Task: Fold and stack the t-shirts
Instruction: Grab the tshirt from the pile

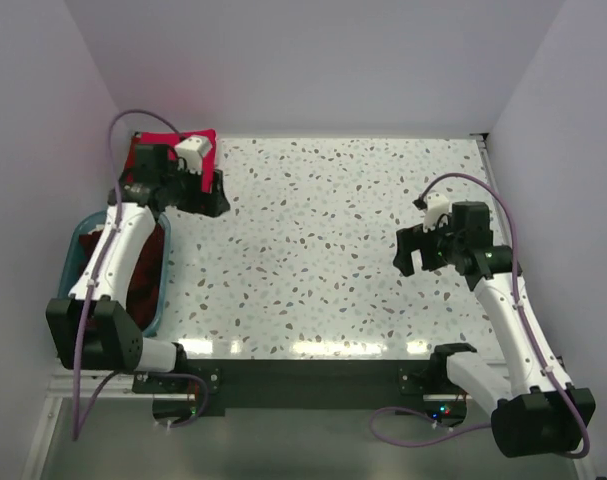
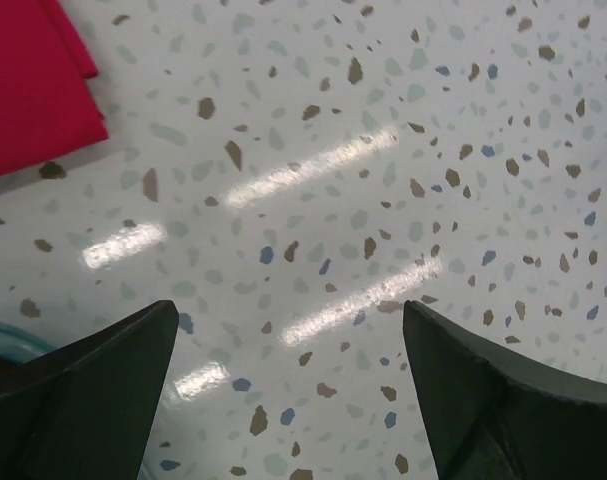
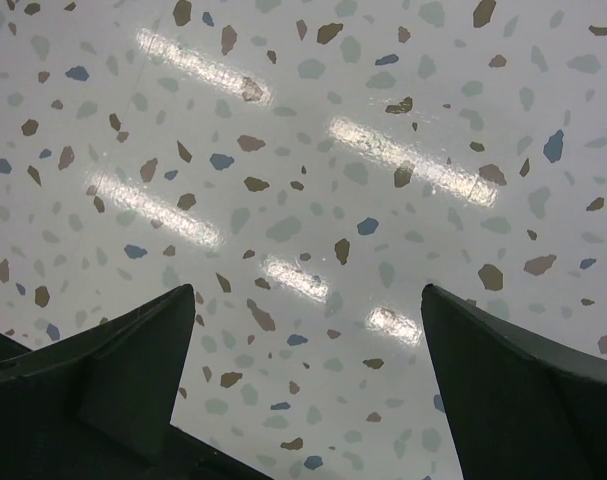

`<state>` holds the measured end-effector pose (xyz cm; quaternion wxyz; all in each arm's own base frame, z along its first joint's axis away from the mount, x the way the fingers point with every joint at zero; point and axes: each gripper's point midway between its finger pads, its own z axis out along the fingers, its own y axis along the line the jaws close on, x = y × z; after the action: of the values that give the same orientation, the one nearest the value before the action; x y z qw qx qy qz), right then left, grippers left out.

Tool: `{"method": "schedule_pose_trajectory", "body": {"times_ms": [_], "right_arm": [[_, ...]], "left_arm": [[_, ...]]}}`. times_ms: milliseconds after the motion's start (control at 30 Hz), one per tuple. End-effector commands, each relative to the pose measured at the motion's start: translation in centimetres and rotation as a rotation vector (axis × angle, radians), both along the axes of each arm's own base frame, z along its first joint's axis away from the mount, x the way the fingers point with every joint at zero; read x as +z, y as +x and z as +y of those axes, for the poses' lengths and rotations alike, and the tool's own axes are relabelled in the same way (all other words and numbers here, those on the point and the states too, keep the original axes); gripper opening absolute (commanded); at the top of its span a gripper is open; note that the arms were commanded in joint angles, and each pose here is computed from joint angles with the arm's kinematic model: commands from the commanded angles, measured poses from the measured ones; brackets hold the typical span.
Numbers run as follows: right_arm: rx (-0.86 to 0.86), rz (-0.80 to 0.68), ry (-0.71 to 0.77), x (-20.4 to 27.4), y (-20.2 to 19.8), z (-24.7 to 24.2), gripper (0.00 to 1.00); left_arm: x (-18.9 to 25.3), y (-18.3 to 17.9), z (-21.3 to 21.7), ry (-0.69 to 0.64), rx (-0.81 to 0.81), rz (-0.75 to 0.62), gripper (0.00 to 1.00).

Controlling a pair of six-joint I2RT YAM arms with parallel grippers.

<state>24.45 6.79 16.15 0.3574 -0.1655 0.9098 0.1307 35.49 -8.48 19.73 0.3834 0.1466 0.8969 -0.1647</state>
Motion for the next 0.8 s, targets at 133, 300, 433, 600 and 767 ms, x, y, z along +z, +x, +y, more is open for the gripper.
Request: {"method": "schedule_pose_trajectory", "body": {"times_ms": [133,300,433,600,767], "right_arm": [[0.033,-0.046,0.017,1.5,0.6,0.5,0.99],[0.044,-0.036,0.019,1.6,1.2,0.7,0.99],[0.063,-0.023,0.027,1.7,1.7,1.1,0.99],[0.079,-0.014,0.040,2.3,2.6,1.4,0.99],[0.089,-0.006,0.051,2.8,3.2,1.7,0.99]], "left_arm": [[7.0,1.9,10.6,-0.034,0.048,-0.014,1.00],[4.6,-0.8,20.2,0.114,0.206,0.163,1.00],[-0.3,-4.7,24.7,0.209,0.268,0.310,1.00],[-6.2,-8.4,24.5,0.258,0.255,0.412,1.00],[-10.6,-9.8,23.9,0.260,0.255,0.442,1.00]]}}
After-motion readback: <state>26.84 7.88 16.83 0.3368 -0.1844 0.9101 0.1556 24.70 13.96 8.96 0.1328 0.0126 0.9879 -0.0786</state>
